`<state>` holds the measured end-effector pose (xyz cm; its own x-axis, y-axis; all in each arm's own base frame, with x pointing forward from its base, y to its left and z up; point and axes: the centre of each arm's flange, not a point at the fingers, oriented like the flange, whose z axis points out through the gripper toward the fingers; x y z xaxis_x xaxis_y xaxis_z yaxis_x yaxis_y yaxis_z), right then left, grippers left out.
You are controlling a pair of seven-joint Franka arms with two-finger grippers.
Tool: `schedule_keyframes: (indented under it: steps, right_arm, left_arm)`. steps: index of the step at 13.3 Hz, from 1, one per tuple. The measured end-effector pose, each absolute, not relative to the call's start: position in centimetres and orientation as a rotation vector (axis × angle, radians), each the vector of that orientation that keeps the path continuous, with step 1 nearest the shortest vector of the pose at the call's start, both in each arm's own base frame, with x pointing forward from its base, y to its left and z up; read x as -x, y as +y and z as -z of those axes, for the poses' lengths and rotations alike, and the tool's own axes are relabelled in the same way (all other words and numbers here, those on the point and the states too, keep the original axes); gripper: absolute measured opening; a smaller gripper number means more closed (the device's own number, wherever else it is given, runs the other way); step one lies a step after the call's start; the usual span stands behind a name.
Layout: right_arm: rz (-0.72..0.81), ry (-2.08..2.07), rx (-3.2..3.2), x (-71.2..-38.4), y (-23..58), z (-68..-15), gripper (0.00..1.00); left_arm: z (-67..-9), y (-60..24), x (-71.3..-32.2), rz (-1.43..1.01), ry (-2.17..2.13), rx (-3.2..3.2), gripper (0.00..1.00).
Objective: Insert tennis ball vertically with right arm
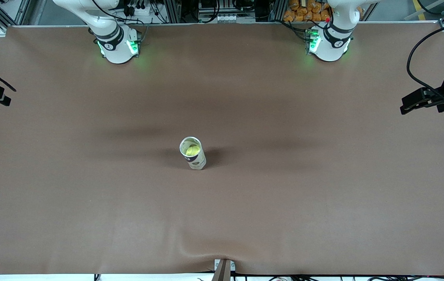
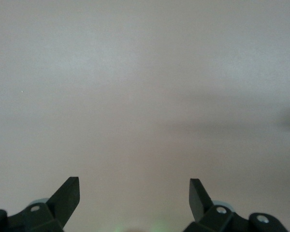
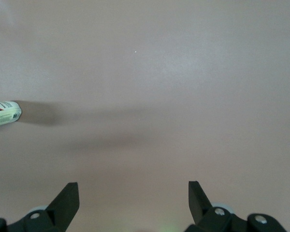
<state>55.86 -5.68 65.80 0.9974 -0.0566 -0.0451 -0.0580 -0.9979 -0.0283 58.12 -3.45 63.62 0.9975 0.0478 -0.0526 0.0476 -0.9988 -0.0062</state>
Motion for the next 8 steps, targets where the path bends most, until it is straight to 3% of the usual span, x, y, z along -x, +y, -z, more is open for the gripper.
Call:
schedule_keyframes:
  steps: [8]
  right_arm:
    - [-0.073, 0.073, 3.108, -56.0, -5.2, -65.7, 1.00]
  left_arm:
    - [-64.7, -4.0, -57.5, -0.063, -0.114, 3.160, 1.00]
